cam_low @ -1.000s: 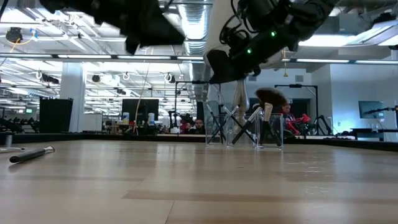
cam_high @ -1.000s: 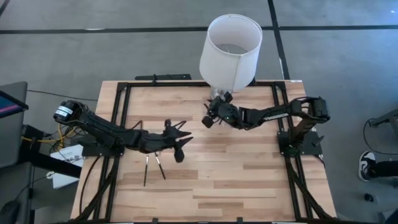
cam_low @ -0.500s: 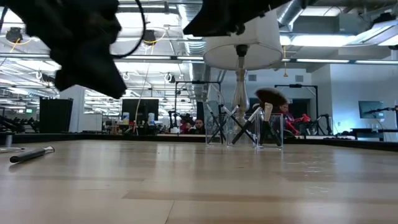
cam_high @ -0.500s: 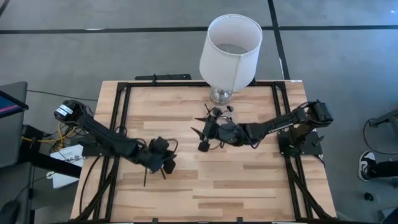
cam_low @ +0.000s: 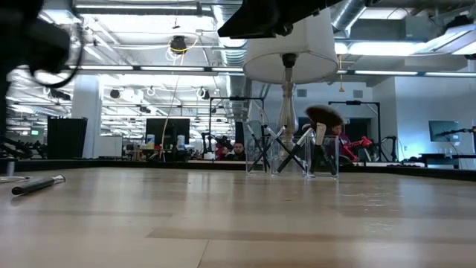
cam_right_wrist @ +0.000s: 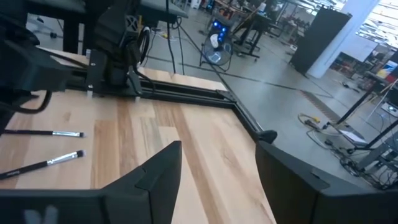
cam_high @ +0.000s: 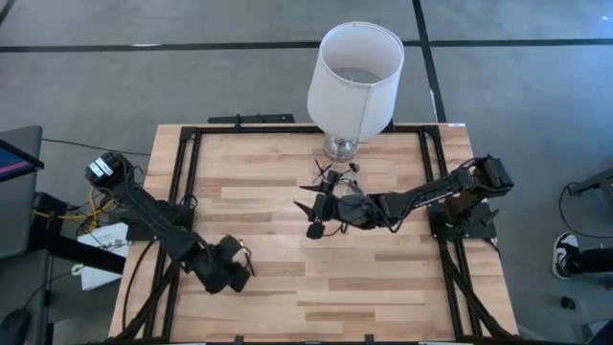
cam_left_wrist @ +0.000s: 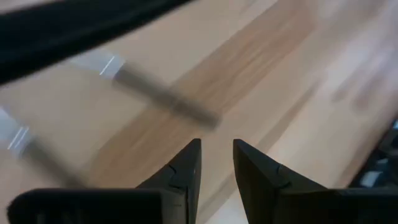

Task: Put items in baskets/containers
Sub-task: Put the black eyeshadow brush into the transparent organizer

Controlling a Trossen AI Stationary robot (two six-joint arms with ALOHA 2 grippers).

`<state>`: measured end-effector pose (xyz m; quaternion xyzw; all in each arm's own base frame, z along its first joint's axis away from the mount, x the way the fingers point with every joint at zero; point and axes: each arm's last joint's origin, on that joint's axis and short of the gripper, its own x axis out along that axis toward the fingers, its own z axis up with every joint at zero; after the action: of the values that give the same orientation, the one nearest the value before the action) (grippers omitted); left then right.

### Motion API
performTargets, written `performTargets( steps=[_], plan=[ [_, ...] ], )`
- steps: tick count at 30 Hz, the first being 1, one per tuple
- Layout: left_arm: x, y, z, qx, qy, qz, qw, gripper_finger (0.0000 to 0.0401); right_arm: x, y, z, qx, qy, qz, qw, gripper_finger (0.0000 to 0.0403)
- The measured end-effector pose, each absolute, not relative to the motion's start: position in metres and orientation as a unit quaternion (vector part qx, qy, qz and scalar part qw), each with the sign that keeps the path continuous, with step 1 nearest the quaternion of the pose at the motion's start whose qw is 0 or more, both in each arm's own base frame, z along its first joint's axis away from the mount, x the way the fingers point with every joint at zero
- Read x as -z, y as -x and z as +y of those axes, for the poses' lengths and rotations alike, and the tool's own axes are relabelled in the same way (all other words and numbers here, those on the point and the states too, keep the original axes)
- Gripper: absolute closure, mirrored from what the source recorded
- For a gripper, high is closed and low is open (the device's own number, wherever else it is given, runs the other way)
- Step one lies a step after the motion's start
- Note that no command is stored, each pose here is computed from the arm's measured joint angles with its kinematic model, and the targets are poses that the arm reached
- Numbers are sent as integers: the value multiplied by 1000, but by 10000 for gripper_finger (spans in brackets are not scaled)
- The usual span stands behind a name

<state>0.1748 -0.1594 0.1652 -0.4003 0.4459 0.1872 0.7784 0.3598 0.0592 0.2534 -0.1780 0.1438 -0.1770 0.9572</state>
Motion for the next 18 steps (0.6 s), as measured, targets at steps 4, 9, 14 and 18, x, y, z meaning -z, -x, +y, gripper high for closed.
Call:
performTargets(
  steps=[4,9,14,18],
  plan=[
    [-160,-157,-161,-231,394,487,745,311,-253,-360,59,177,178,145,957,211],
    [-157,-146,-155,-280,363,494,739,311,-253,-360,59,177,179,147,957,211],
    [-156,-144,-150,-303,337,479,752,311,-253,-360,59,177,179,147,957,214],
    [-153,-141,-146,-313,324,483,751,311,-253,-360,59,177,179,147,957,219]
  ],
)
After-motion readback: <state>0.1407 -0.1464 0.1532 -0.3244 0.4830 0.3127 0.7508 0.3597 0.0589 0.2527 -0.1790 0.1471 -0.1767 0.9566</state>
